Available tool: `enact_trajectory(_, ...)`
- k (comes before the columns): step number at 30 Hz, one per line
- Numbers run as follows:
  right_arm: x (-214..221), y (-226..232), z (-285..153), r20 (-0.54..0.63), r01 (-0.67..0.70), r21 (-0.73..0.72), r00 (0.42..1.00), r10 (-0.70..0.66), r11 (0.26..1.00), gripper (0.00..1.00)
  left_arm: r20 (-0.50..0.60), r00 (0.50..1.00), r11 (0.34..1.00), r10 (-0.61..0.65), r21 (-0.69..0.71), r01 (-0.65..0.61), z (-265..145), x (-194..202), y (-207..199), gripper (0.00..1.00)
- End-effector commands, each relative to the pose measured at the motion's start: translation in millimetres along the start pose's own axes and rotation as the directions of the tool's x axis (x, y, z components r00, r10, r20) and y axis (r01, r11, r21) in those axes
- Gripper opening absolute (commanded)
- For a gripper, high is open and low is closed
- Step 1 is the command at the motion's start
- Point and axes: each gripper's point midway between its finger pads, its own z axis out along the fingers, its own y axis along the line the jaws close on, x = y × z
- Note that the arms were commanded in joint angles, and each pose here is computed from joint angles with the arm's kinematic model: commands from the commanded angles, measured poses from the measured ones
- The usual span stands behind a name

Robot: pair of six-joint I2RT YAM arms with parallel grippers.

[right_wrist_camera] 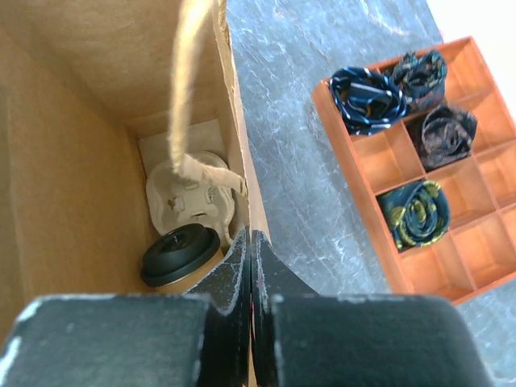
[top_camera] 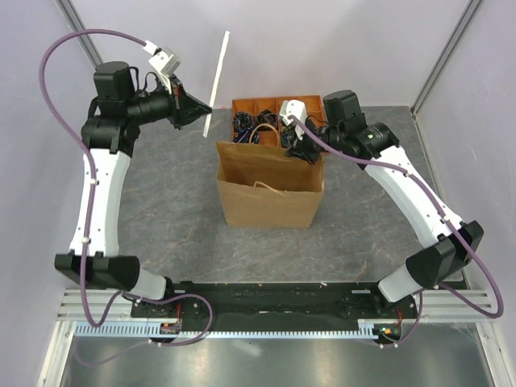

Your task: Pack the takeout coffee

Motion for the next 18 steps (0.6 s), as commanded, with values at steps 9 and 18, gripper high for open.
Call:
enact_trajectory(9,-7,-9,-6,0.054,-0.080,-0.035,0.995,0.082,0.996,0.00,0.042,0.923,0.866,0.381,0.333,-0.373,20,35,-136,0.02)
enact_trajectory(18,-10,-7,-10,0.068,-0.065,-0.046,0.995,0.068,0.997,0.00,-0.089,0.858,0.825,0.505,0.341,-0.450,45,86,-114,0.03)
